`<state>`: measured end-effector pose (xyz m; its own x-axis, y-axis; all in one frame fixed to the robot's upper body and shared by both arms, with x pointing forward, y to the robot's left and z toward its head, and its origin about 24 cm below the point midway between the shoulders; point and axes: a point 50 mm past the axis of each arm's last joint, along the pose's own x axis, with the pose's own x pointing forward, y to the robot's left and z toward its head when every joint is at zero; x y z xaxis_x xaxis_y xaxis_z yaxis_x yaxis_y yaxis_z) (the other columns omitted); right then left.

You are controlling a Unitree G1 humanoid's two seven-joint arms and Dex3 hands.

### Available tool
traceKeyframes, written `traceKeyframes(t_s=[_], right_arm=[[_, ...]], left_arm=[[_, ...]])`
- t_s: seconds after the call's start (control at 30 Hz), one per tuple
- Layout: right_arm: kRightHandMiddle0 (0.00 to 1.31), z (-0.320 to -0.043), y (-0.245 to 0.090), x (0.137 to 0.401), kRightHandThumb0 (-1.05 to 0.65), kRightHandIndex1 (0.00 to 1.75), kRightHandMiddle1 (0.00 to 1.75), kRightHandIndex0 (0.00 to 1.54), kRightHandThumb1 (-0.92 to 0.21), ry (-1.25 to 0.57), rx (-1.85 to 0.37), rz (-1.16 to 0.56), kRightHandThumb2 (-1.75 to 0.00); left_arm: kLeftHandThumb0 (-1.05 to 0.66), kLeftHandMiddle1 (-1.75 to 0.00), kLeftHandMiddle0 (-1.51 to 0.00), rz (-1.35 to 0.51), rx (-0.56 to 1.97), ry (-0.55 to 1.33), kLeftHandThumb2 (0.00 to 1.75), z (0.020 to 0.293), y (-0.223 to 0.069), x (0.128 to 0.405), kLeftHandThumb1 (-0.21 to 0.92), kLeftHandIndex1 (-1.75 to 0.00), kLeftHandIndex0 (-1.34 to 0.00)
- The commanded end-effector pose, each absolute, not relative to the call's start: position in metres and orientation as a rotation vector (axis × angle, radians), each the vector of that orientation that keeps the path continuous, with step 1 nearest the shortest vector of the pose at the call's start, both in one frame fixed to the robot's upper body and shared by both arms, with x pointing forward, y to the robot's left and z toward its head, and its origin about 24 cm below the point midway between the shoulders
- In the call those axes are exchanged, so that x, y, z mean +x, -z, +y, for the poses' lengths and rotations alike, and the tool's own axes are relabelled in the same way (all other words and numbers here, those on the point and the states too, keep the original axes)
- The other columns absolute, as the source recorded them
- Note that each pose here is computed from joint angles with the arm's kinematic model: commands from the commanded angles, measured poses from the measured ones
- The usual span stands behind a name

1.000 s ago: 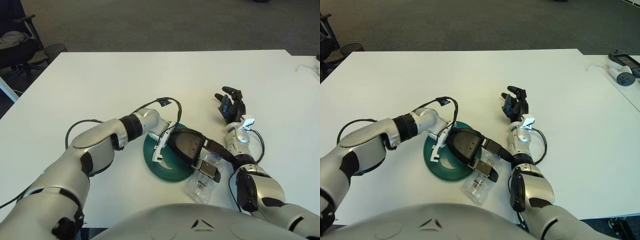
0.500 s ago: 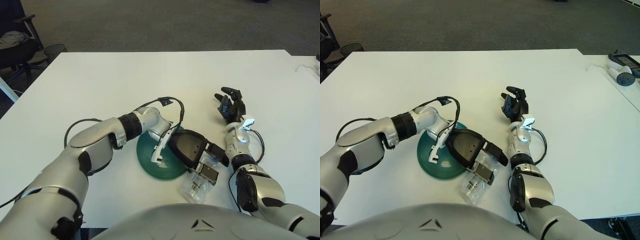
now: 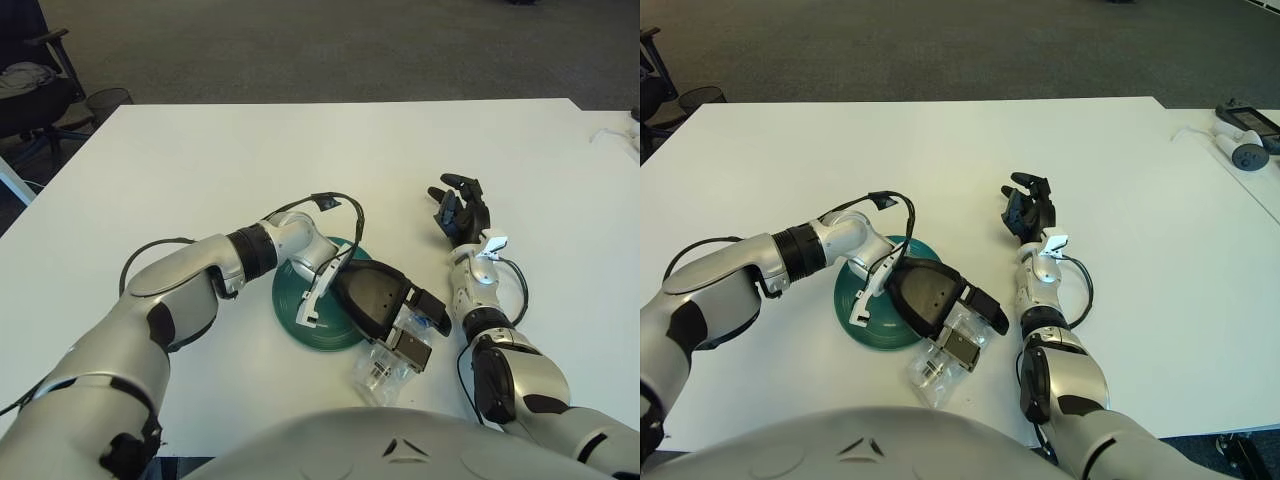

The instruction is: Put the bottle into the plate.

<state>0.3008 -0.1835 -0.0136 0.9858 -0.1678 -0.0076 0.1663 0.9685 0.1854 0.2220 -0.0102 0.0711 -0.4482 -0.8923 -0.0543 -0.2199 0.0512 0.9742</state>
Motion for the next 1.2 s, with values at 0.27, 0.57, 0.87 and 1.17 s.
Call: traceKeyframes(t_s=[0.27,0.57,0.87,1.17], right_arm=[[0.12,-0.179,0.084,0.248,-0.48,0.89,1.34,0.28,-0.75,0.207,0.218,0.397,-0.92],[0.09,-0.180,0.085,0.248,-0.50,0.89,1.35,0.28,-0.77,0.208,0.209,0.405,-0.91],[0.10,-0.180,0.085,0.248,-0.49,0.90,1.35,0.28,-0.74,0.199,0.205,0.401,-0.92],[0.08,-0.182,0.086,0.246,-0.51,0.88,1.34,0.28,-0.78,0.195,0.211,0.413,-0.91]], left_arm=[[-0.39,-0.93,-0.28,-1.559,1.075,1.471,0.91,0.000,-0.060,0.213,0.64,-1.75,-0.36],[-0.39,-1.21,-0.30,-1.538,1.063,1.429,0.93,0.003,-0.061,0.212,0.62,-1.75,-0.38],[-0.09,-1.37,-0.45,-1.498,1.069,1.436,0.89,0.004,-0.061,0.212,0.59,-1.75,-0.40],[-0.01,-1.61,-0.51,-1.466,1.026,1.425,1.16,0.002,-0.074,0.224,0.42,-1.75,-0.42]])
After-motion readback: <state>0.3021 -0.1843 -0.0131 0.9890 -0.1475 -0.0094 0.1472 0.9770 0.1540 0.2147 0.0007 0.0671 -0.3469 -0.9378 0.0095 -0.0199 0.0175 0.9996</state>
